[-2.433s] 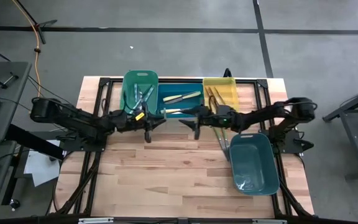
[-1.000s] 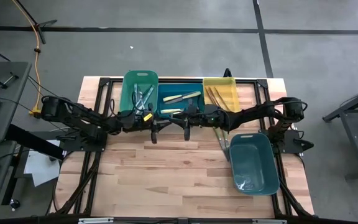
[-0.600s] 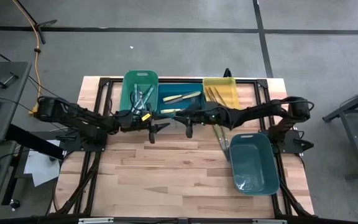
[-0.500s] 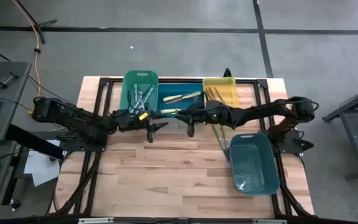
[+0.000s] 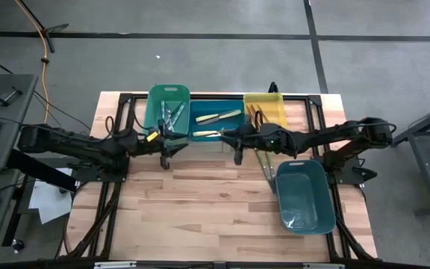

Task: Sort silverware by color (type)
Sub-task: Put the green knife into the green bin

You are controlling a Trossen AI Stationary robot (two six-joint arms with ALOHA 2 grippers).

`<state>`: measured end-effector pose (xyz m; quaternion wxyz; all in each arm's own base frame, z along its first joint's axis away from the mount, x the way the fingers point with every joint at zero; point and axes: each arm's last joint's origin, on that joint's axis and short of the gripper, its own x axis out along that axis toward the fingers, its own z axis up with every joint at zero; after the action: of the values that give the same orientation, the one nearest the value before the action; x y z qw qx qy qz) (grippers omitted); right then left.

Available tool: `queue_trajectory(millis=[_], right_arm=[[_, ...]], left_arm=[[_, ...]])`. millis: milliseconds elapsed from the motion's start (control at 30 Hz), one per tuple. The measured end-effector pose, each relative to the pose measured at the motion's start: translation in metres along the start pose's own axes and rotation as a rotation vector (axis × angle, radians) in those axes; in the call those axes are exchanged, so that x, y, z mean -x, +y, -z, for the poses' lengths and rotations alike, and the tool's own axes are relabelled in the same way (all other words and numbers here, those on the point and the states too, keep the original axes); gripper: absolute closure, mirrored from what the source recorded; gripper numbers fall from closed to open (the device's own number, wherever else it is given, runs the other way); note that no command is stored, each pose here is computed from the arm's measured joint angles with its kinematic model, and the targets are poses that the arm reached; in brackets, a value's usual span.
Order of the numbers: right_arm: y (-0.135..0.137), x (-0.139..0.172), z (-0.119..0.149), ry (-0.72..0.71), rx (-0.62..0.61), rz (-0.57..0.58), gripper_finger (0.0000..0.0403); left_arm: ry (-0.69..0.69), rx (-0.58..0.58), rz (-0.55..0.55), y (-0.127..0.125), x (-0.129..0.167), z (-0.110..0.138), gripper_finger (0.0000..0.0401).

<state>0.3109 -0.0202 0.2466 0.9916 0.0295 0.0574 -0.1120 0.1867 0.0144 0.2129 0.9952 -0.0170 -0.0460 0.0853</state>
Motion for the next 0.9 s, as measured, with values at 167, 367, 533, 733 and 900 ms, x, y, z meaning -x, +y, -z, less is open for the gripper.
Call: queue_trajectory(millis=[167,367,533,733,900], right_arm=[[0.0003,-0.0008,0.0009,0.003,-0.003,-0.011,0.0348],[0.0004,-0.0009,0.0004,-0.004,-0.003,-0.015,0.0348],[0.0005,-0.0009,0.0004,-0.004,0.018,-0.015,0.0348],[0.0008,-0.001,0.0001,-0.004,0.022,-0.028,0.0348],[0.0039,-0.0005,0.0001,-0.002,0.011,-0.071,0.0348]], left_arm=[[0.001,-0.003,0.0,0.0,0.0006,-0.0007,0.0249],[0.026,-0.037,-0.002,0.0002,0.0006,0.0017,0.0249],[0.03,-0.039,-0.003,0.0002,0.0006,0.0022,0.0249],[0.036,-0.04,-0.004,0.0002,0.0006,0.0028,0.0249],[0.041,-0.04,-0.004,0.0002,0.0007,0.0032,0.0249]])
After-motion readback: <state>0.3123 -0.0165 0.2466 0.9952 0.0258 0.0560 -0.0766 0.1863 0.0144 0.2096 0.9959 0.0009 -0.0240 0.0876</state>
